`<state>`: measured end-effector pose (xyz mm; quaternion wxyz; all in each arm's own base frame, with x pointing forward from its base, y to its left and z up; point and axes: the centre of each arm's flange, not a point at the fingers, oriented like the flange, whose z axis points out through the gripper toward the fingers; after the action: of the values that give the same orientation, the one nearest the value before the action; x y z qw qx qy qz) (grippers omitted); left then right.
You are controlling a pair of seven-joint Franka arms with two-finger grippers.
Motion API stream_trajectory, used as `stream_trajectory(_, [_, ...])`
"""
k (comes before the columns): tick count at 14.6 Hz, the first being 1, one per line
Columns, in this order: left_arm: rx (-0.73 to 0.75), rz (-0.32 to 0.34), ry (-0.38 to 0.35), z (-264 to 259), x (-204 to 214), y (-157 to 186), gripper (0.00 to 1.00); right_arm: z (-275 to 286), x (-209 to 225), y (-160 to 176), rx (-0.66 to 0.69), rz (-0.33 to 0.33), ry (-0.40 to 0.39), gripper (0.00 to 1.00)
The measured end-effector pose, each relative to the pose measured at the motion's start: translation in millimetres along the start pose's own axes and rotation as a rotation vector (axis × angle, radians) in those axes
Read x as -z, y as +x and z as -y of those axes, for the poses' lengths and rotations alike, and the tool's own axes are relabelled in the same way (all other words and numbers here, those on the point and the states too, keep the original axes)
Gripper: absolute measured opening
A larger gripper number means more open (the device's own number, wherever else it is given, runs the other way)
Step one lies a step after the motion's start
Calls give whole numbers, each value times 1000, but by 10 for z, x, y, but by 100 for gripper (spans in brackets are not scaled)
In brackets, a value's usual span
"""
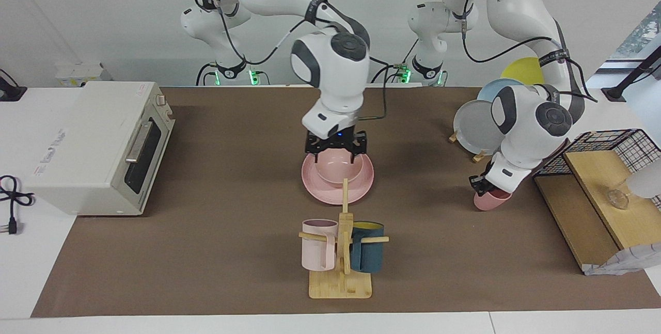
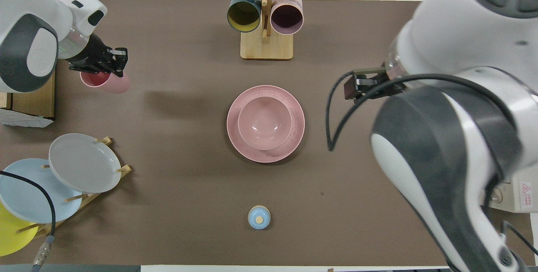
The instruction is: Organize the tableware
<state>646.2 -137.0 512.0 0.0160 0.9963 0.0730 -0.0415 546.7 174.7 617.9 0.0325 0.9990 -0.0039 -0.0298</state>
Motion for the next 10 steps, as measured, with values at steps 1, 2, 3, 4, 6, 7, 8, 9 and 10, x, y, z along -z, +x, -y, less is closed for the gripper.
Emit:
stream_trajectory(1, [66, -12, -7, -348, 239, -168, 4, -142, 29, -126, -6, 9, -3, 100])
stream_trajectory(2, [132, -31, -17, -752, 383, -367, 4, -262, -14, -195, -17, 25, -4, 100])
stream_trajectory(3, [196, -45, -28, -1164, 438, -586, 4, -346, -87, -218, -28, 44, 0, 100])
stream_trajectory(4, [228, -54, -39, -1544, 433, -809, 4, -392, -169, -209, -34, 54, 7, 100])
stream_trajectory(6, [232, -64, -68, -2179, 306, -1188, 4, -530, -291, -142, -20, 58, 13, 100])
stream_trajectory(7, [225, -70, -79, -2413, 185, -1312, 4, -656, -327, -116, -1, 66, 15, 100])
stream_trajectory(8, [219, -70, -82, -2585, 31, -1398, 4, -782, -356, -92, 12, 71, 18, 100])
stream_trajectory(9, [214, -66, -79, -2713, -144, -1455, 4, -894, -381, -73, 16, 76, 20, 100])
stream_trajectory(10, [217, -59, -73, -2800, -309, -1481, 4, -969, -387, -60, 14, 76, 22, 100])
